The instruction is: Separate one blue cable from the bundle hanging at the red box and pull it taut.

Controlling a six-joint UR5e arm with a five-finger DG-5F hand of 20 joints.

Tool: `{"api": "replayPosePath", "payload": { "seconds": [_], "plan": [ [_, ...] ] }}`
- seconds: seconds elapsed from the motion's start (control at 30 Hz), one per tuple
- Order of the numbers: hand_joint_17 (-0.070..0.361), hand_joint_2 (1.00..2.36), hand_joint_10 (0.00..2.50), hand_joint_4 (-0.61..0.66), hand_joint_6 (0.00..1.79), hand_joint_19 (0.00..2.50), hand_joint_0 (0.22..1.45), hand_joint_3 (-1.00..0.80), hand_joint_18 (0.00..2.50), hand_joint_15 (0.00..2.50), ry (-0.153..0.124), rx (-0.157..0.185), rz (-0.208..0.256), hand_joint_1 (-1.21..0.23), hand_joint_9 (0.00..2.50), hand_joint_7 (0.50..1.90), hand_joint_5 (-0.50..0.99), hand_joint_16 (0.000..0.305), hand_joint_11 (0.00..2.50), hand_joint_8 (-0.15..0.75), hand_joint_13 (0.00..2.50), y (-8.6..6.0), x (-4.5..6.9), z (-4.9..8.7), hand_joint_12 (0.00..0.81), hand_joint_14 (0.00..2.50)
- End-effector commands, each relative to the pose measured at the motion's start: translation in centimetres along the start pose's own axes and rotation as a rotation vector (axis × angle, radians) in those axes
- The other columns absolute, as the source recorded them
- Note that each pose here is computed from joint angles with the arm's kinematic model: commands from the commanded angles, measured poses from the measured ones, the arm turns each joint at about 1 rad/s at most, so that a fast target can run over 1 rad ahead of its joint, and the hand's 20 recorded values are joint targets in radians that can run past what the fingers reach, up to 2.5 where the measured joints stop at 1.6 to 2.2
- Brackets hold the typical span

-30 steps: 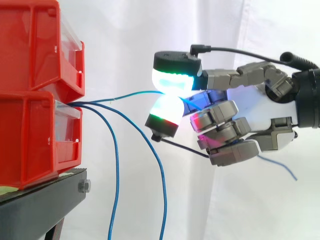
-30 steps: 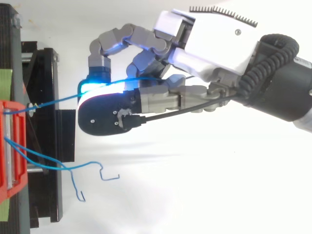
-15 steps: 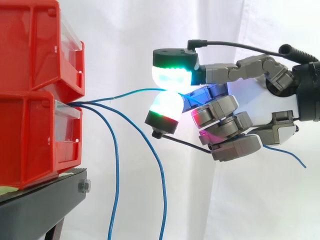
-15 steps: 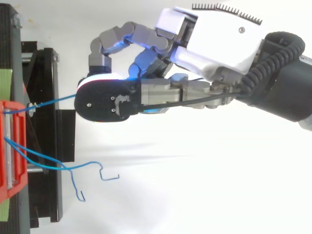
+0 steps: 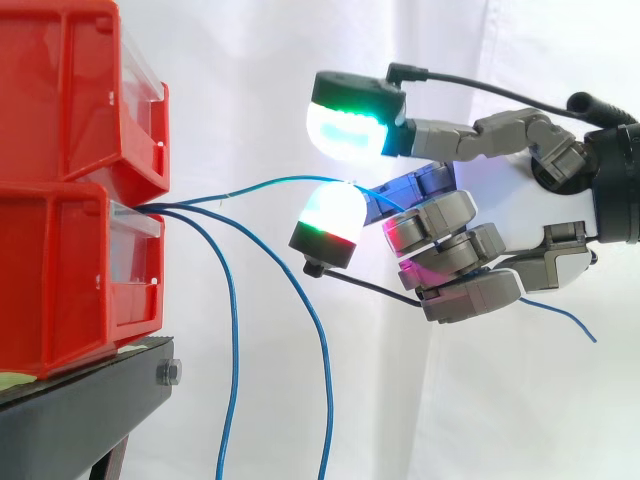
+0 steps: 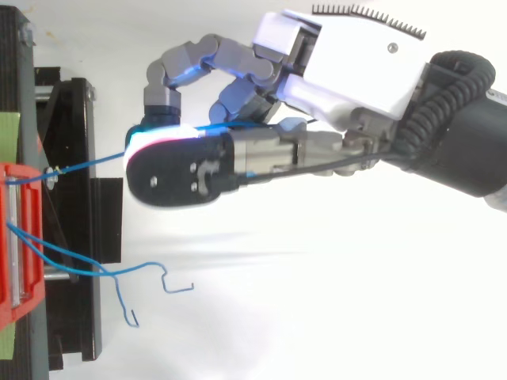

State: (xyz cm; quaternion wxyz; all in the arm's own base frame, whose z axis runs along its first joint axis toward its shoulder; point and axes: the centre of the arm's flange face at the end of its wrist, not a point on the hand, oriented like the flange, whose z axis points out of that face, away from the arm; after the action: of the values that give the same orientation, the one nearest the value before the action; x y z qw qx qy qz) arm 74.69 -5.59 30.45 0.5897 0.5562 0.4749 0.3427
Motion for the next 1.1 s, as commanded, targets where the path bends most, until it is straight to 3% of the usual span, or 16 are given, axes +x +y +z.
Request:
{"api": "replayPosePath", "payload": {
  "seconds": [0.0,0.1,0.17,0.37,0.53,0.57,0.6,0.67,0.77,0.83,0.97,1.0,1.07],
  "plan": [
    [0.09,1.0,0.56,0.14,0.75,1.76,0.58,-0.5,1.32,1.65,-0.001,0.001,0.0,-0.29,1.2,1.2,-0.15,0.04,1.94,0.28,1.04,-0.1,0.0,0.0,0.336,2.12],
    [0.087,1.0,0.49,0.14,0.73,1.76,0.62,-0.49,1.33,1.67,0.0,0.0,0.0,-0.34,1.22,1.17,-0.14,0.039,1.95,0.269,1.06,0.0,0.1,0.0,0.334,2.09],
    [0.087,1.01,0.45,0.17,0.68,1.74,0.66,-0.33,1.34,1.68,0.0,-0.003,0.002,-0.48,1.23,1.24,-0.12,0.039,1.95,0.275,1.08,0.0,0.1,0.0,0.33,2.04],
    [0.089,1.02,0.43,0.16,0.6,1.74,0.66,-0.11,1.31,1.72,-0.005,-0.006,0.004,-0.61,1.2,1.32,-0.11,0.04,1.96,0.286,1.07,0.0,0.1,0.1,0.343,2.0],
    [0.1,1.02,0.48,0.17,0.61,1.72,0.67,-0.05,1.33,1.68,-0.005,-0.006,0.004,-0.71,1.18,1.3,-0.12,0.044,1.9,0.294,1.07,0.0,0.1,0.1,0.354,2.04],
    [0.094,1.02,0.44,0.16,0.61,1.74,0.64,-0.13,1.31,1.7,-0.005,-0.006,0.004,-0.72,1.16,1.31,-0.12,0.042,1.95,0.283,1.06,0.0,0.1,0.1,0.35,2.03],
    [0.091,1.02,0.41,0.16,0.61,1.75,0.63,-0.16,1.29,1.7,-0.005,-0.006,0.004,-0.72,1.16,1.31,-0.13,0.04,1.97,0.275,1.06,0.0,0.1,0.1,0.344,2.02],
    [0.094,1.0,0.42,0.16,0.62,1.75,0.56,-0.5,1.3,1.68,-0.005,-0.007,0.005,-0.61,1.17,1.3,-0.13,0.042,1.94,0.286,1.05,0.0,0.1,0.1,0.342,2.05],
    [0.097,1.0,0.37,0.15,0.61,1.75,0.54,-0.5,1.32,1.64,-0.005,-0.003,0.003,-0.35,1.23,1.31,-0.11,0.043,1.95,0.284,1.06,-0.5,0.0,0.0,0.343,2.09],
    [0.092,1.0,0.3,0.14,0.6,1.77,0.56,-0.5,1.32,1.65,-0.005,0.006,-0.005,-0.29,1.27,1.33,-0.11,0.041,2.0,0.272,1.07,-1.4,-0.2,-0.1,0.336,2.07],
    [0.087,1.0,0.07,0.19,0.5,1.77,0.6,-0.5,1.33,1.69,-0.017,-0.022,0.01,-0.29,1.35,1.42,-0.08,0.038,2.01,0.267,1.11,-1.7,-0.3,0.1,0.328,1.99],
    [0.087,1.0,0.07,0.2,0.5,1.77,0.61,-0.5,1.33,1.72,-0.022,-0.044,0.021,-0.3,1.35,1.41,-0.08,0.039,2.0,0.272,1.12,-1.4,-0.2,0.4,0.328,1.97],
    [0.085,1.01,0.0,0.21,0.5,1.76,0.64,-0.42,1.33,1.73,-0.024,-0.048,0.023,-0.41,1.37,1.37,-0.08,0.038,2.0,0.278,1.14,-1.4,-0.2,0.4,0.322,1.92]
  ]
}}
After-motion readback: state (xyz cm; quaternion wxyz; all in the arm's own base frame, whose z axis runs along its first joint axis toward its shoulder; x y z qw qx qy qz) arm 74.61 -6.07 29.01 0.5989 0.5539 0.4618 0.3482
